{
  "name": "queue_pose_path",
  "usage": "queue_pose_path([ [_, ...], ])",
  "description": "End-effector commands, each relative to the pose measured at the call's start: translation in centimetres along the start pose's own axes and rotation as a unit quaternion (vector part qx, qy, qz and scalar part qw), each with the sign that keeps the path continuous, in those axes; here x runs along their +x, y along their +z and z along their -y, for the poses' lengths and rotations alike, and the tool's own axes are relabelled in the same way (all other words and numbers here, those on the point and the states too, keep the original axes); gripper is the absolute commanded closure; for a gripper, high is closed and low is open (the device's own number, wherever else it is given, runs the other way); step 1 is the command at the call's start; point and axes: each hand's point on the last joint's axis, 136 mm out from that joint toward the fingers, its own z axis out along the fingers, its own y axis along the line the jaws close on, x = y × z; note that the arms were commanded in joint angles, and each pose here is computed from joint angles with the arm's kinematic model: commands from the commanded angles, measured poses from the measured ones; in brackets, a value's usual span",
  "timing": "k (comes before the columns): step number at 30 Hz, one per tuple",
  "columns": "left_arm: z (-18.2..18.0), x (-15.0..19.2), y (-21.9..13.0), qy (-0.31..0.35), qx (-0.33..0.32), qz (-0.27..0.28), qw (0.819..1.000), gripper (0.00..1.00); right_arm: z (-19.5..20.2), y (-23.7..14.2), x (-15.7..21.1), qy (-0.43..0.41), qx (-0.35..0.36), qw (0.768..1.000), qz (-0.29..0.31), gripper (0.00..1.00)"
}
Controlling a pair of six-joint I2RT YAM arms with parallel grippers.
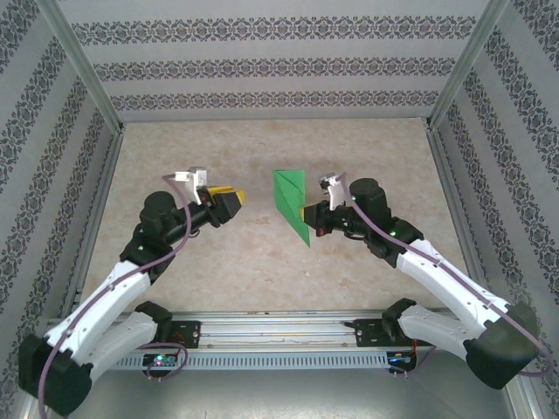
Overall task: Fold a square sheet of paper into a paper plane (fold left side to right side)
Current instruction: Turn over the paper at the center of the table.
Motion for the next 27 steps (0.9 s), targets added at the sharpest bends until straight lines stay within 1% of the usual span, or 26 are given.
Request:
queue_pose_path([
  [1, -4.3, 0.4, -2.8, 0.047, -0.135, 0.007, 0.990, 0.40, 4.8, -1.2, 0.9, -0.062, 0.202, 0.977, -0.041, 1.00],
  [4, -5.4, -0.5, -5.4, 0.064, -0.190, 0.040, 0.979, 0.39, 6.8, -1.4, 1.0, -0.101, 0.318, 0.941, -0.067, 1.00],
  [6, -5.9, -1.0, -6.9, 0.071, -0.218, 0.060, 0.972, 0.38, 7.8, -1.2, 0.9, -0.124, 0.383, 0.911, -0.089, 1.00],
  [8, -6.2, -1.3, -8.1, 0.075, -0.239, 0.075, 0.965, 0.38, 8.5, -0.7, 0.8, -0.148, 0.434, 0.882, -0.107, 1.00],
  [13, -6.6, -1.6, -10.0, 0.084, -0.266, 0.093, 0.956, 0.38, 8.9, 2.6, 0.9, -0.226, 0.512, 0.814, -0.154, 1.00],
  [16, -6.6, -1.5, -10.3, 0.088, -0.269, 0.090, 0.955, 0.38, 9.5, 5.3, 2.0, -0.255, 0.539, 0.781, -0.187, 1.00],
  [19, -6.7, -1.2, -10.3, 0.089, -0.270, 0.080, 0.955, 0.38, 10.5, 7.7, 3.6, -0.268, 0.555, 0.755, -0.223, 1.00],
  [22, -6.7, -0.9, -10.2, 0.089, -0.268, 0.075, 0.956, 0.38, 11.5, 9.5, 5.3, -0.277, 0.565, 0.735, -0.253, 0.99],
  [25, -6.8, -0.5, -10.0, 0.086, -0.266, 0.070, 0.958, 0.38, 12.1, 10.9, 6.9, -0.277, 0.564, 0.726, -0.278, 0.95],
  [27, -6.9, -0.4, -9.9, 0.084, -0.265, 0.067, 0.958, 0.38, 12.2, 11.6, 8.1, -0.271, 0.554, 0.729, -0.297, 0.91],
])
